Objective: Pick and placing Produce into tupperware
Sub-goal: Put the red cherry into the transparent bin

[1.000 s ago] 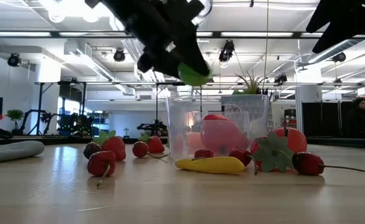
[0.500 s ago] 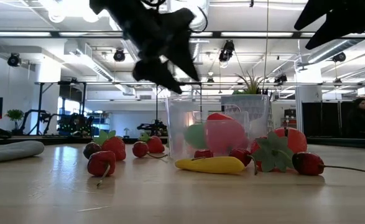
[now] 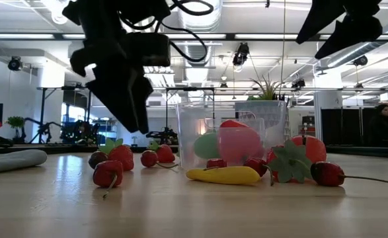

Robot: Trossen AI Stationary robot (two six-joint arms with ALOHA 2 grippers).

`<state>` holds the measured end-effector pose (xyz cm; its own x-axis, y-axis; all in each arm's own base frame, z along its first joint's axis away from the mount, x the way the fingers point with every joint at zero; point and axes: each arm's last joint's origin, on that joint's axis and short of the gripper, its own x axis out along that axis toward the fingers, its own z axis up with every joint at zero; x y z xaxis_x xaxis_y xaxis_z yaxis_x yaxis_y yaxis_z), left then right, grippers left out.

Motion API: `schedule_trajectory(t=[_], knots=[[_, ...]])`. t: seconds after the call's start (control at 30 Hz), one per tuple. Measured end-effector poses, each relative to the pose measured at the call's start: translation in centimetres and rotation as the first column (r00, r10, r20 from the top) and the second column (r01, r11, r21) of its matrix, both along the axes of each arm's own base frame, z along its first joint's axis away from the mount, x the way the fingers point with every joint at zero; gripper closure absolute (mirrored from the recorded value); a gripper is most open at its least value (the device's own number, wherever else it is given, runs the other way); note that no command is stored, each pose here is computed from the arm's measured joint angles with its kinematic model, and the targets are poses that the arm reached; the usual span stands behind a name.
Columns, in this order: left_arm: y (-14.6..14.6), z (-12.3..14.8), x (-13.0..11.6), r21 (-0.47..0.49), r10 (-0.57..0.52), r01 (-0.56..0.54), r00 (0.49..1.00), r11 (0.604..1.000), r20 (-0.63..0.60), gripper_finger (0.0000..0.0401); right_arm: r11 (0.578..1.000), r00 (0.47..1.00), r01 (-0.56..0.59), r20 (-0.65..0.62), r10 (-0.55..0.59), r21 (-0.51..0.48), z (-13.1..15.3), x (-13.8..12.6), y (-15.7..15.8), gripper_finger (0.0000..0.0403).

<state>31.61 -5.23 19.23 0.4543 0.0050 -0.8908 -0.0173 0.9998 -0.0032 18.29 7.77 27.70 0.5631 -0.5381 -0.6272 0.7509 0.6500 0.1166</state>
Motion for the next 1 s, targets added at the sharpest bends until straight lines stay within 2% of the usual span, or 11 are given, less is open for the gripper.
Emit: schedule_trajectory(t=[0.23, 0.37, 0.57, 1.0], knots=[[0.0, -1.2, 0.1, 0.001, 0.0, 0.0, 1.0, 1.0, 0.009, 0.0113, 1.0, 1.0, 0.005, 0.007, -0.006, 0.007, 0.0, 0.1, 0.0, 0.0041], [0.0, -1.8, 0.3, 0.003, 0.0, 0.0, 1.0, 1.0, -0.005, 0.0133, 1.0, 1.0, 0.006, 0.005, -0.006, 0.007, 0.0, 0.1, 0.0, 0.0041], [-0.1, -2.2, 1.1, -0.007, 0.001, -0.001, 0.999, 1.0, 0.047, 0.0169, 1.0, 1.0, 0.008, 0.003, -0.008, 0.006, -0.2, 0.0, -0.1, 0.0041], [-0.2, -2.9, 1.4, -0.007, 0.003, -0.003, 0.999, 1.0, 0.039, 0.0205, 1.0, 1.0, 0.006, -0.009, -0.006, 0.007, -0.8, 0.0, -0.1, 0.0041]])
